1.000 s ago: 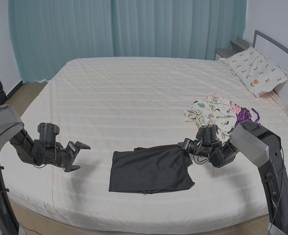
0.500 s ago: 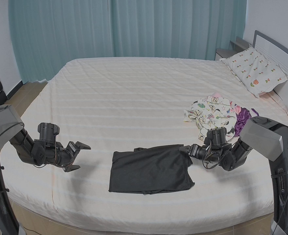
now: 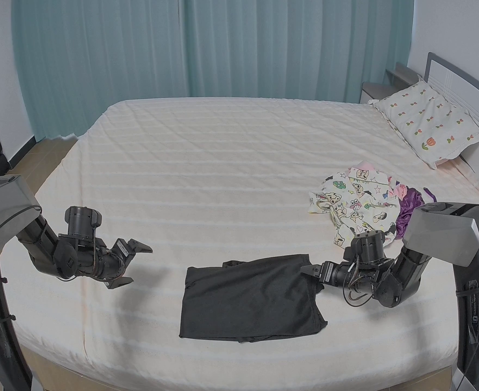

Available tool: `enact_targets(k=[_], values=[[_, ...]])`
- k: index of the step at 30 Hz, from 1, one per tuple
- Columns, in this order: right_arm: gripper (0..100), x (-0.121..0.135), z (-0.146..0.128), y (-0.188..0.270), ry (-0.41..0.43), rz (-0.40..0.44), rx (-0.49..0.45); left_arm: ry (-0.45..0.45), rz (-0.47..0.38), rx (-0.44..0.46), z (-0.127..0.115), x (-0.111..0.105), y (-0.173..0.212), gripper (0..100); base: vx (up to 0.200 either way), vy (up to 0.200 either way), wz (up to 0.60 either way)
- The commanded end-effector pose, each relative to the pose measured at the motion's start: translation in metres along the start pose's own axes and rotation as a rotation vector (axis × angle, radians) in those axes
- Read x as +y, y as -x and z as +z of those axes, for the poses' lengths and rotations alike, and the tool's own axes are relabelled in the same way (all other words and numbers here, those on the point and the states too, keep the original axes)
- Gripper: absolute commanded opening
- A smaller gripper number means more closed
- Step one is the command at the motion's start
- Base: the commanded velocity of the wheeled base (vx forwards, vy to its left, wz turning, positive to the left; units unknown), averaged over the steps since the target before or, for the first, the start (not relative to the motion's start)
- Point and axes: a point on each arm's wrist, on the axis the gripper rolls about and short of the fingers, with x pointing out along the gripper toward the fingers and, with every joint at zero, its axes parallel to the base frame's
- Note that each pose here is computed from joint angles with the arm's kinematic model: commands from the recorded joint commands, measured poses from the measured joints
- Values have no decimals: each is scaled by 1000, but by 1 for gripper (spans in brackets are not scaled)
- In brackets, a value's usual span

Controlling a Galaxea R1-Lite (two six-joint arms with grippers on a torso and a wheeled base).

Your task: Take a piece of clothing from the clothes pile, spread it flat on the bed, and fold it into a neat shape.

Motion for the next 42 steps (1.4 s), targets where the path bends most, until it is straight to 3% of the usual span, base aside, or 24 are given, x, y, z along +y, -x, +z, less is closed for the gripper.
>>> enact_targets(k=[1,4,7,8,11,12,18,22,29,42], values=[[100,-7,-17,15,-20,-13,32,-63,-12,41,-28,-17,5,100,0,0,0],[100,-8,-22,26,-42,25,-16,-184,-21,105,-53,-29,-4,100,0,0,0],[100,-10,-29,31,-40,37,-30,-275,1,144,-65,-24,-18,100,0,0,0],[100,-11,-29,33,-39,39,-36,-313,-4,145,-67,-23,-22,100,0,0,0],[100,-11,-30,33,-39,39,-36,-318,-4,146,-68,-22,-23,100,0,0,0],[100,-12,-30,34,-41,43,-39,-450,-40,138,-77,-16,-36,100,0,0,0],[100,-12,-30,34,-42,45,-36,-590,-122,110,-105,-3,-46,100,0,0,0],[100,-12,-30,34,-42,48,-40,-618,-166,92,-115,-1,-46,100,0,0,0],[100,-12,-30,34,-43,49,-40,-673,-152,47,-113,-7,-58,100,0,0,0],[100,-12,-31,34,-42,50,-38,-722,-132,73,-116,-10,-63,100,0,0,0]])
